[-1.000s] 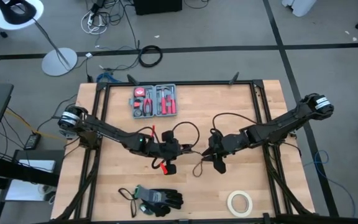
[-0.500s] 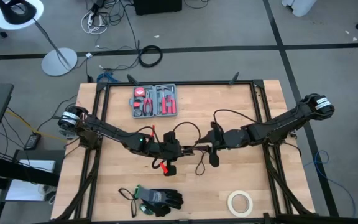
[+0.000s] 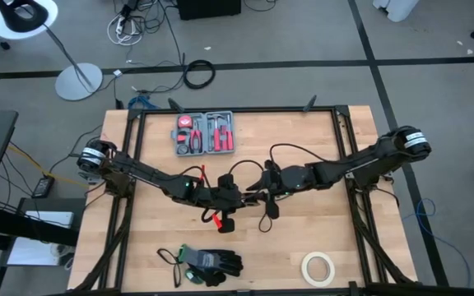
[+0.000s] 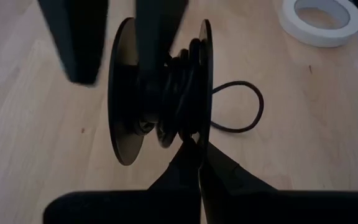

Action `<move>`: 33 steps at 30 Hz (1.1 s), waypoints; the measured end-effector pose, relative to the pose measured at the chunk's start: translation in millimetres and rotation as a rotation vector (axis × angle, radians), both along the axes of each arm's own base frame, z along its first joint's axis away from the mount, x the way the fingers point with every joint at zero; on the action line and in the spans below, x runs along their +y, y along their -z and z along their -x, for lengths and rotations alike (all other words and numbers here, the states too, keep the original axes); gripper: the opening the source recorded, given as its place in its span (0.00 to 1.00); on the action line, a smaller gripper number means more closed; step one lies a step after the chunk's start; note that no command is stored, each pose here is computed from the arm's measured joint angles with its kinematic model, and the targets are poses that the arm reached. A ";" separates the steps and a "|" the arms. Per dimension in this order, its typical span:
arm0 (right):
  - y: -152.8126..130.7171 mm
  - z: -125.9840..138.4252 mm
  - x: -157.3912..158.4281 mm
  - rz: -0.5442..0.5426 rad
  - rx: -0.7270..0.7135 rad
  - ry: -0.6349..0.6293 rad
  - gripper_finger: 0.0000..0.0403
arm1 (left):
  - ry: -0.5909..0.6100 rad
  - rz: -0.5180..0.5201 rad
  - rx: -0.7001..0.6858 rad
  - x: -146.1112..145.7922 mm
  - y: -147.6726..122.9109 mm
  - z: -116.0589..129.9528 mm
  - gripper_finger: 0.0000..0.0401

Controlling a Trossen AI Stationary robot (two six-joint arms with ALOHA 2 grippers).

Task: Coil cords
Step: Coil the black wire cable into the black spool

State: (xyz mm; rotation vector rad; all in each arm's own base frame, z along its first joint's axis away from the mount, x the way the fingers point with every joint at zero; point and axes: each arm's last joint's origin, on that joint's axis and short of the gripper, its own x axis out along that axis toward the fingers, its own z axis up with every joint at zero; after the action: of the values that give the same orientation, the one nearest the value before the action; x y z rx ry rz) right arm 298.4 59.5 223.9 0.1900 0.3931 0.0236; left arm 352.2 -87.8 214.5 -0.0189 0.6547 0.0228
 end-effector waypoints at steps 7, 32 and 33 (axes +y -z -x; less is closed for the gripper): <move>8.2 -13.4 -1.4 -0.001 0.075 -0.014 0.25 | 0.000 -0.008 0.034 0.4 -0.9 0.7 0.00; 42.9 11.7 12.6 -0.006 -0.020 0.056 0.00 | -0.053 0.066 0.074 9.9 -32.1 14.9 0.05; 42.8 13.9 14.0 0.005 -0.070 0.069 0.00 | -0.058 0.062 0.072 10.5 -34.3 16.5 0.05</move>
State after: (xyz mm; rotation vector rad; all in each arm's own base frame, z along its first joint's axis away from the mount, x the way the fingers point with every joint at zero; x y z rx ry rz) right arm 284.5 73.5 181.1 0.1971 0.3167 -0.0387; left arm 335.7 -77.4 248.8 -0.0976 0.7263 0.0592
